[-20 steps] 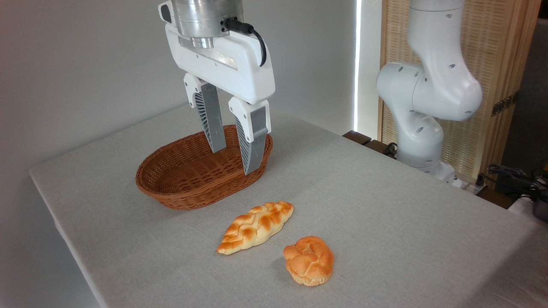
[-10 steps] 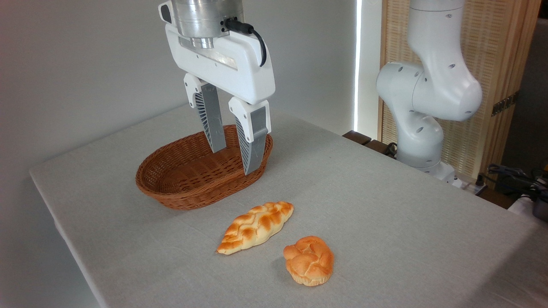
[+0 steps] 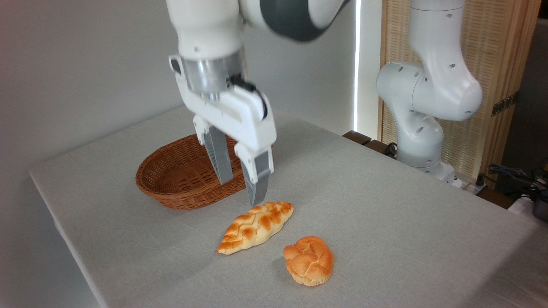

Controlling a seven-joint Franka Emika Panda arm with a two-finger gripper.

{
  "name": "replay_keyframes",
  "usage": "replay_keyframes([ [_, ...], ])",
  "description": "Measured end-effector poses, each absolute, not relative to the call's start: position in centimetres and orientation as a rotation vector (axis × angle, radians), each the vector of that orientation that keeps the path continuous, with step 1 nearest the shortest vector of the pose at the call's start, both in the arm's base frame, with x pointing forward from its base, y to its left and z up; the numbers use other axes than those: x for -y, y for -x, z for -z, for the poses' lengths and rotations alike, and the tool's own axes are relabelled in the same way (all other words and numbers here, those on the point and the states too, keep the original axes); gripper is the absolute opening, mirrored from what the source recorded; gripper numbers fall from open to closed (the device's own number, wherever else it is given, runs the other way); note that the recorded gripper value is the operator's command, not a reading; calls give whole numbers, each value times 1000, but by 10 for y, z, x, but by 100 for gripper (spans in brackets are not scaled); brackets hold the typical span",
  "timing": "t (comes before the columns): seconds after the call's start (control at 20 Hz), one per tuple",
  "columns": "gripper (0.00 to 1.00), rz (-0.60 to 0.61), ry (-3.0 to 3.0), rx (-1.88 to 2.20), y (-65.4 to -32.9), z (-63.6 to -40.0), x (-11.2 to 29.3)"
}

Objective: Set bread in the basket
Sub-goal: 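Lower the gripper onto the braided loaf and close on it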

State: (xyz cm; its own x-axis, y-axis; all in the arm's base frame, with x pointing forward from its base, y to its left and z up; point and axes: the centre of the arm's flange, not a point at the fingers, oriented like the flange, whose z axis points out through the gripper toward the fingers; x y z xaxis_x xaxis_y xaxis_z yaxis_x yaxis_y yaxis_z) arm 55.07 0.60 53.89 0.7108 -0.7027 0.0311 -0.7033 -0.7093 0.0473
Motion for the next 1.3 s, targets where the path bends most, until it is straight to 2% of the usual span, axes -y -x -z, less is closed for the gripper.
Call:
replay_keyframes([
  [0.3,100,63,-2827,1191,-536,-467,9],
  [0.55,100,75,-2806,1229,-522,-415,29],
  [0.6,94,63,-2803,1221,-520,-407,31],
  [0.65,81,46,-2798,1202,-518,-400,33],
  [0.75,55,26,-2800,1189,-516,-395,32],
  [0.85,41,20,-2802,1187,-516,-395,32],
  [0.9,38,19,-2802,1187,-516,-395,32],
  [1.3,37,19,-2801,1187,-516,-395,32],
])
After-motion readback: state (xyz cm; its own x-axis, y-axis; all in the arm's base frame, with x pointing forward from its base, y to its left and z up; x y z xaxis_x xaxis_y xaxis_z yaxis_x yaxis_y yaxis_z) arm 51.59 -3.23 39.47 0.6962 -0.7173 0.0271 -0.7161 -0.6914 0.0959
